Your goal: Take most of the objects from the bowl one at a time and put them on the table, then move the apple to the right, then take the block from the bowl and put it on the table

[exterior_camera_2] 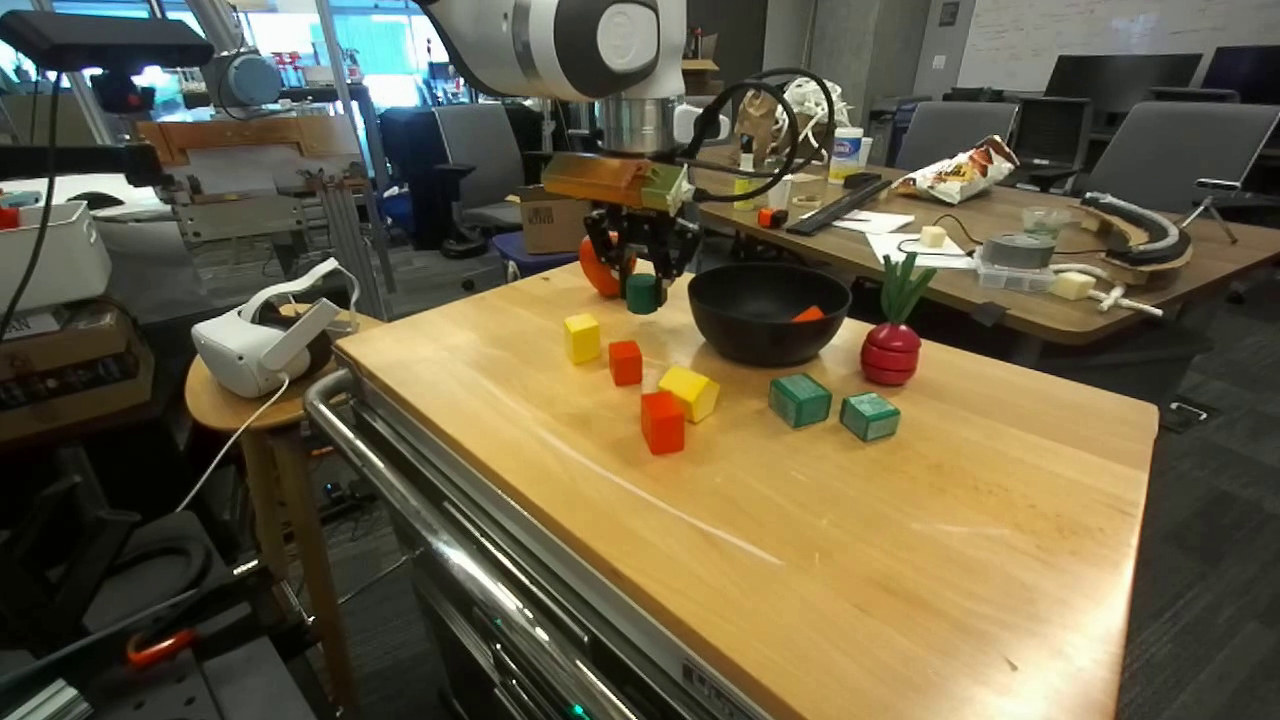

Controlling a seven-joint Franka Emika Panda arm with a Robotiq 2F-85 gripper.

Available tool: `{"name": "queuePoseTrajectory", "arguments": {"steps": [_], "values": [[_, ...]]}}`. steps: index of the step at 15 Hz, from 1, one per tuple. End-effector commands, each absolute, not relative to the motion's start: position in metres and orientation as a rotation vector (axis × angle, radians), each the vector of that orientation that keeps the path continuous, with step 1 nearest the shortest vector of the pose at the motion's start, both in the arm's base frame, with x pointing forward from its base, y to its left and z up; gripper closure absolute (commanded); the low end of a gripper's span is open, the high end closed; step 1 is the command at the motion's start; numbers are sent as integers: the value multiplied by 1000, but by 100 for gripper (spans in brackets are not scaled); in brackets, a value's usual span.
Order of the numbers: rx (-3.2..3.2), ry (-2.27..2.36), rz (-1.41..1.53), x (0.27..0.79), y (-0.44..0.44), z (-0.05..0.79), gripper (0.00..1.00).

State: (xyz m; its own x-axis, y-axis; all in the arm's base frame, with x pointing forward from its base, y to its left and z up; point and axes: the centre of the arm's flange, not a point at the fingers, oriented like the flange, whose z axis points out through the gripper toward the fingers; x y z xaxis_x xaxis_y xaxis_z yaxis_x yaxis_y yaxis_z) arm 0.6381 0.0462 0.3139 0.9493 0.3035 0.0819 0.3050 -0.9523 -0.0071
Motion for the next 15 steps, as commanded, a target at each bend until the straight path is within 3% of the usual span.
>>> {"name": "queuePoseTrajectory", "arguments": {"steps": [1, 2, 4, 7, 11, 15], "values": [[-3057, -396, -122, 656, 35, 329, 57], [-3058, -381, -131, 655, 31, 333, 32], [-3081, -376, -186, 645, 21, 356, 25], [-3082, -359, -281, 629, 7, 400, 0], [-3120, -234, -362, 622, -33, 436, 0], [-3061, -135, -238, 619, -53, 425, 1]]}}
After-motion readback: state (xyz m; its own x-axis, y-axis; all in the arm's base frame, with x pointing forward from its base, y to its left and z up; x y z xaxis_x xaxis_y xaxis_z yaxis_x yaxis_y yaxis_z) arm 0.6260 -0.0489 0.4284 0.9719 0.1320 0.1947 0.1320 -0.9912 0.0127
